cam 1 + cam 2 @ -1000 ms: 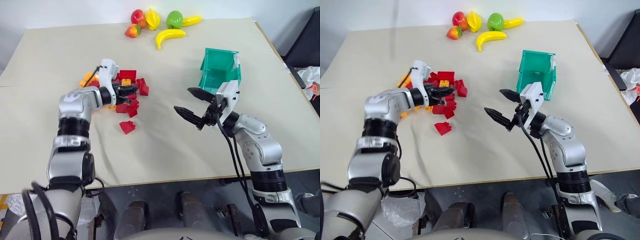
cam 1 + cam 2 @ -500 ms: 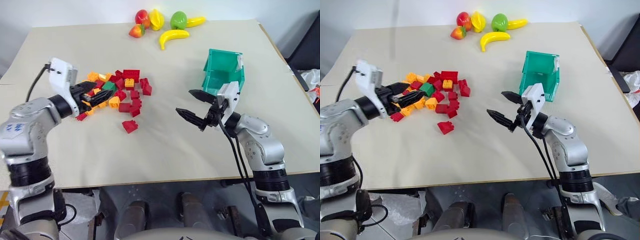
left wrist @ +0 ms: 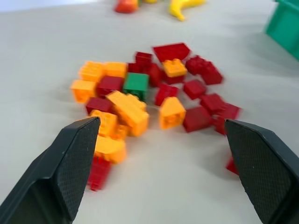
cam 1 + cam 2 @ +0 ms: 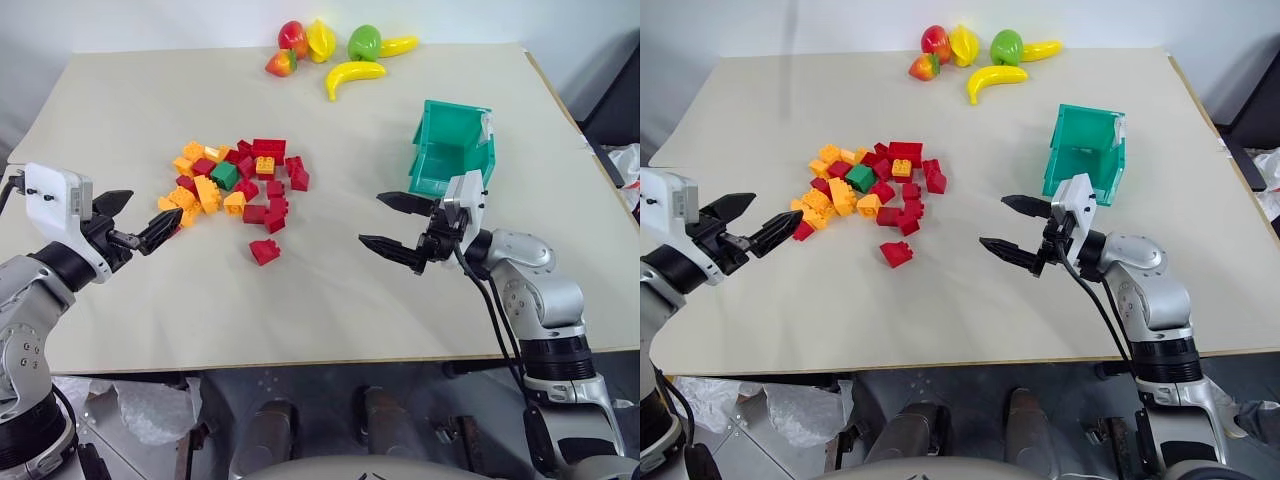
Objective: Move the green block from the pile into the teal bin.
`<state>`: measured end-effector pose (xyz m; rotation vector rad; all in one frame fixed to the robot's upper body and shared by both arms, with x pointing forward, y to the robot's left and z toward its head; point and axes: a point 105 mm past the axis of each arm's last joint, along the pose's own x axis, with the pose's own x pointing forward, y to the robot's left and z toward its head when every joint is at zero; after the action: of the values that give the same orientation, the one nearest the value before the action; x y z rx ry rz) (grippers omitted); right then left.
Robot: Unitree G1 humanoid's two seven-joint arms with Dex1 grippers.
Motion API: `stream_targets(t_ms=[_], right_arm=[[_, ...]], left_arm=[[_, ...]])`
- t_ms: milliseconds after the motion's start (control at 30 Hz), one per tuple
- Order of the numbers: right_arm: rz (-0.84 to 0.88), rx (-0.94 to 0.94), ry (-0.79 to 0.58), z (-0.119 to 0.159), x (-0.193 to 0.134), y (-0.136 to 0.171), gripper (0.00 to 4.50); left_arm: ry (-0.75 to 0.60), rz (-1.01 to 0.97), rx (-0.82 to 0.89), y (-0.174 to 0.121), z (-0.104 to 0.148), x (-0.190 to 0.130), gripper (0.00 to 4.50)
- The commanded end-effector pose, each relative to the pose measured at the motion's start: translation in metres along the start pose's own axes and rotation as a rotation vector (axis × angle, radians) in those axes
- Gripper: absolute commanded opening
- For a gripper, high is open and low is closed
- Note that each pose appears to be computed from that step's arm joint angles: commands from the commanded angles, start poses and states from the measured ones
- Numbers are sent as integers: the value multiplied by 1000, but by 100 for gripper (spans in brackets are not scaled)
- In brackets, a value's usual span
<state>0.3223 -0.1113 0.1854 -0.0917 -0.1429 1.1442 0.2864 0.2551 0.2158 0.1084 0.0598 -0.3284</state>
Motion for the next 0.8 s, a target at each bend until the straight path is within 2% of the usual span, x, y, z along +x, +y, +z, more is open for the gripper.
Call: stream_targets(t_ms=[33,167,467,633,800], right_arm=[[51,-44,-26,14,-2,2,450],[46,-82,18,13,-6,-2,450],[-30,-161,153,19,-11,-17,450],[-33,-195,205,31,-6,-21,450],[-33,-193,276,36,-6,-24,450]], left_arm=[[-14,55,14,9,2,19,448],[72,135,-13,26,-9,46,448],[218,96,13,33,-21,109,448],[273,73,33,32,-19,141,448],[275,19,36,23,-11,162,448]])
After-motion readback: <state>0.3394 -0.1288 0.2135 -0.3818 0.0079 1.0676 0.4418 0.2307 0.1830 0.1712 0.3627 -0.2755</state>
